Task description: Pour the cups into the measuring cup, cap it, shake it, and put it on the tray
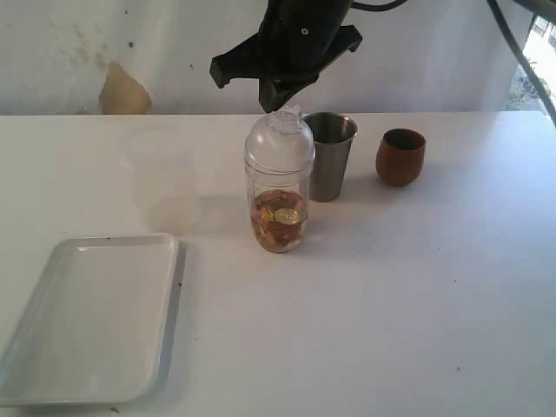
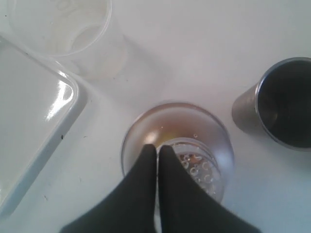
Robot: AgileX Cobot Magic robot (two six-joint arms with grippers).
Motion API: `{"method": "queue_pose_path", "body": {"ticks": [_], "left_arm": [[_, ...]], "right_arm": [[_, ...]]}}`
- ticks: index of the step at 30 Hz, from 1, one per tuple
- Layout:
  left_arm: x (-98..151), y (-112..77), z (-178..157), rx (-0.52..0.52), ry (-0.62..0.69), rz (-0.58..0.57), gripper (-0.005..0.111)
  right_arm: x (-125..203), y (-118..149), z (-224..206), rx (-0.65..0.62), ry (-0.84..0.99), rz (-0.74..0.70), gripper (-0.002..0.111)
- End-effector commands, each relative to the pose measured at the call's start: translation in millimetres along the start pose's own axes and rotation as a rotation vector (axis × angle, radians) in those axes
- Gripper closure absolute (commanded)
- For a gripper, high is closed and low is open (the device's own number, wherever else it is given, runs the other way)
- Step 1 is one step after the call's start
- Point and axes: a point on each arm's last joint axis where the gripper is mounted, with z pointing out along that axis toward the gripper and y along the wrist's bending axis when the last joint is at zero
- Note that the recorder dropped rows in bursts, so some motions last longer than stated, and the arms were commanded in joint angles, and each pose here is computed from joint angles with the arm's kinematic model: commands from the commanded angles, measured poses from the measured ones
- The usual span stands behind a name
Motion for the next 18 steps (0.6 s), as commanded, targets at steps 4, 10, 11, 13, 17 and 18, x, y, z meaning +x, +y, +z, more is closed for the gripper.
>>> {"method": "queue_pose_path", "body": {"ticks": [4, 10, 11, 13, 17, 18], "left_arm": [[1.6, -0.2, 0.0, 0.004, 0.002, 0.002, 0.107], [1.6, -0.2, 0.0, 0.004, 0.002, 0.002, 0.107], [1.6, -0.2, 0.0, 0.004, 0.002, 0.002, 0.107], [1.6, -0.2, 0.0, 0.004, 0.002, 0.002, 0.107], [1.6, -0.2, 0.0, 0.004, 0.002, 0.002, 0.107], [1.6, -0.2, 0.0, 0.004, 0.002, 0.002, 0.107]], "right_arm": [[-0.1, -1.3, 2.3, 0.009, 0.006, 0.002, 0.108], [0.1, -0.6, 5.7, -0.001, 0.013, 0.006, 0.108], [0.1, -0.1, 5.7, -0.007, 0.012, 0.009, 0.108], [0.0, 1.8, 5.7, -0.027, 0.011, 0.005, 0.108], [-0.1, 2.2, 5.7, -0.032, 0.011, -0.002, 0.108], [0.0, 2.0, 5.7, -0.03, 0.011, -0.005, 0.108]]}}
